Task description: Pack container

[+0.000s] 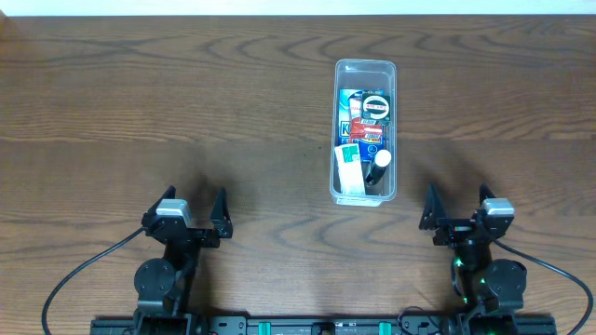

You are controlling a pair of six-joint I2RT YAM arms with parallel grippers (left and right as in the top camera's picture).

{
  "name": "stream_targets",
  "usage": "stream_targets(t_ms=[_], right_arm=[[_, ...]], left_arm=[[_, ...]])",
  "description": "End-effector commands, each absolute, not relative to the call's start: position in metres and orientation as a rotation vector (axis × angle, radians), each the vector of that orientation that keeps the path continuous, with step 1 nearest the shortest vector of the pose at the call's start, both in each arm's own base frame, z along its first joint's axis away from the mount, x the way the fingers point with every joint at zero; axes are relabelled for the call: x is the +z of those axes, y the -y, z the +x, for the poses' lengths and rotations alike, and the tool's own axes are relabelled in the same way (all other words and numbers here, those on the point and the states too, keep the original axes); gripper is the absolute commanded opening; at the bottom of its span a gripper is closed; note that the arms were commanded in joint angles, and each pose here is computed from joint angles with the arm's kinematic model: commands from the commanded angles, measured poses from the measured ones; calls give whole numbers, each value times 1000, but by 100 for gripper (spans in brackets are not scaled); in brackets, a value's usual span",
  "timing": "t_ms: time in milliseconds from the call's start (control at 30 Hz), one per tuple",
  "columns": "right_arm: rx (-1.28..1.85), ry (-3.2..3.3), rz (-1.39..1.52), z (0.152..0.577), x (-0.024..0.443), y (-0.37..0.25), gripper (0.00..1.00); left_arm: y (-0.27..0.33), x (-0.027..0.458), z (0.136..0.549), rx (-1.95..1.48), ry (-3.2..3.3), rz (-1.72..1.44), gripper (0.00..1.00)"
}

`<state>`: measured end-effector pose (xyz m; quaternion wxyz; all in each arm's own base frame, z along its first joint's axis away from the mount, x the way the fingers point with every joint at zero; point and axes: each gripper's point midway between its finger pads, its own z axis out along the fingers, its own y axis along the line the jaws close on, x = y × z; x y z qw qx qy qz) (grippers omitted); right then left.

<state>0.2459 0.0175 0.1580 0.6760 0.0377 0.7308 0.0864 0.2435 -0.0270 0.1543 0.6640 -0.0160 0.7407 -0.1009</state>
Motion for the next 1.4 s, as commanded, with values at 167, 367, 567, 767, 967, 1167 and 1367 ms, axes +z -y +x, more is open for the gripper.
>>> stream_targets(t_ms=[167, 367, 567, 767, 967, 1167, 1367], right_arm=[[127, -1643, -36, 245, 157, -23, 99], [126, -1643, -36, 245, 157, -23, 99], [126, -1643, -36, 245, 157, -23, 99], [126, -1643, -36, 245, 157, -23, 99], [126, -1643, -36, 245, 157, -23, 99], [126, -1643, -36, 245, 157, -23, 99], [126, -1643, -36, 245, 157, -23, 99]], left_arm=[[30, 139, 242, -226, -1720, -14, 98], [30, 139, 242, -226, -1720, -14, 98], [30, 139, 242, -226, -1720, -14, 98], [30, 139, 242, -226, -1720, -14, 98], [30, 139, 242, -226, -1720, -14, 98], [30, 139, 242, -226, -1720, -14, 98], [30, 139, 242, -226, -1720, -14, 98]])
